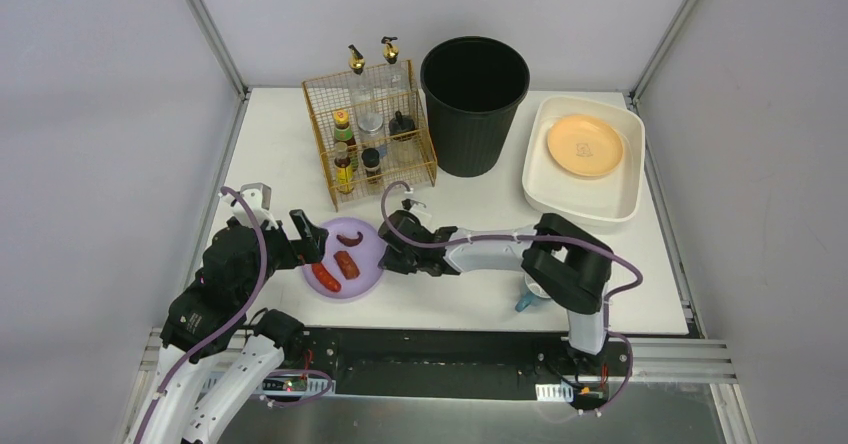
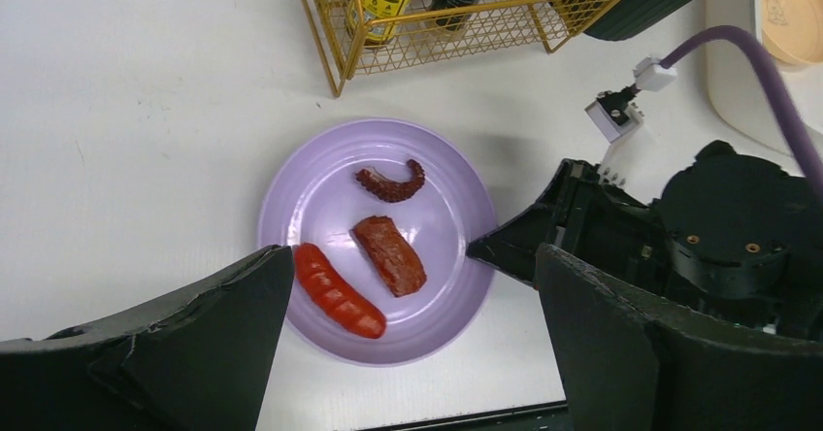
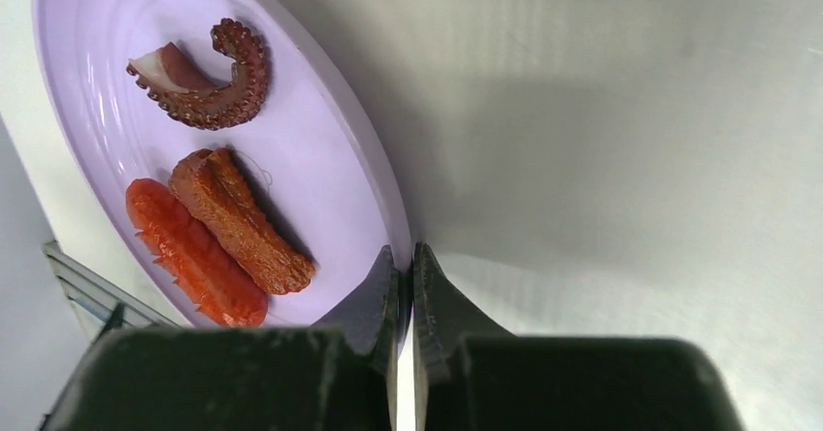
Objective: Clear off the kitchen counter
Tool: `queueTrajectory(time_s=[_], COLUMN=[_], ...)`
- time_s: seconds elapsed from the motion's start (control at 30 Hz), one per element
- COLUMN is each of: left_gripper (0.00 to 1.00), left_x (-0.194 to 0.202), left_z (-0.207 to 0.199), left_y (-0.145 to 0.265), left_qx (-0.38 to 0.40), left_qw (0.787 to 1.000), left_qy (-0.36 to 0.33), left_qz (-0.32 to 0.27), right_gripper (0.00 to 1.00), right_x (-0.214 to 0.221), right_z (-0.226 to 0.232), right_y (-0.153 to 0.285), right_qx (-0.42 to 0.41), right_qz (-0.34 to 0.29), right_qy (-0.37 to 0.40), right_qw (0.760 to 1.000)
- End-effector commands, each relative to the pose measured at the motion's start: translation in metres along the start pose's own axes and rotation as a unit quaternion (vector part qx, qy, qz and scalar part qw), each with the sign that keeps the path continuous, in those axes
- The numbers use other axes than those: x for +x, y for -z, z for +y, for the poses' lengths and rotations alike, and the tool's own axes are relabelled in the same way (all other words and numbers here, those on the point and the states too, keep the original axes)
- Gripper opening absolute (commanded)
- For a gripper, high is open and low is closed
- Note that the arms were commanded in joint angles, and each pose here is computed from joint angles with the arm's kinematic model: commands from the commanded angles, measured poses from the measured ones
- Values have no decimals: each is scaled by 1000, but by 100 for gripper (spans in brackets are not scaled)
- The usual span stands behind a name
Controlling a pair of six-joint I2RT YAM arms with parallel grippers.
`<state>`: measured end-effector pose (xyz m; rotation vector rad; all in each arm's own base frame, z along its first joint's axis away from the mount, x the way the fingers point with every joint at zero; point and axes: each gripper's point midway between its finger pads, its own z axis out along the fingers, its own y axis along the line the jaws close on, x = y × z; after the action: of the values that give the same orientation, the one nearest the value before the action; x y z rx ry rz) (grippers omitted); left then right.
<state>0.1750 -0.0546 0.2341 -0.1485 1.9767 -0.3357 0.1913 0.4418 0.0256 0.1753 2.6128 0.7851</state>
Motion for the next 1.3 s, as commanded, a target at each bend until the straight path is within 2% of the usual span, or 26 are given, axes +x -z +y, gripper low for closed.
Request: queueTrajectory(time_s=[0.0,0.37,0.67,0.93,1.27], left_gripper=[100,100,100,100,100], left_x=[-3,-3,-3,-3,-2], left_z=[6,6,6,4,3], left_y=[0,0,0,0,0], left_qx=[-14,-14,-14,-11,-9], left_qw=[1000,1000,1000,1000,1000], left_qy=[2,3,3,3,3], left_qz=[-11,-11,-12,-9,-7], right_gripper=[0,0,0,0,0], right_x=[-10,-20,-49,-111,-219], right_z=[-6,-29,-34,-36,-18], right_y=[36,105,170,224,266], right_qx=[6,2,-27,-30,-57], right_qz=[-12,8,4,-26,-82], right_qy=[32,62,54,27,-41], right_qw=[999,998,998,999,994])
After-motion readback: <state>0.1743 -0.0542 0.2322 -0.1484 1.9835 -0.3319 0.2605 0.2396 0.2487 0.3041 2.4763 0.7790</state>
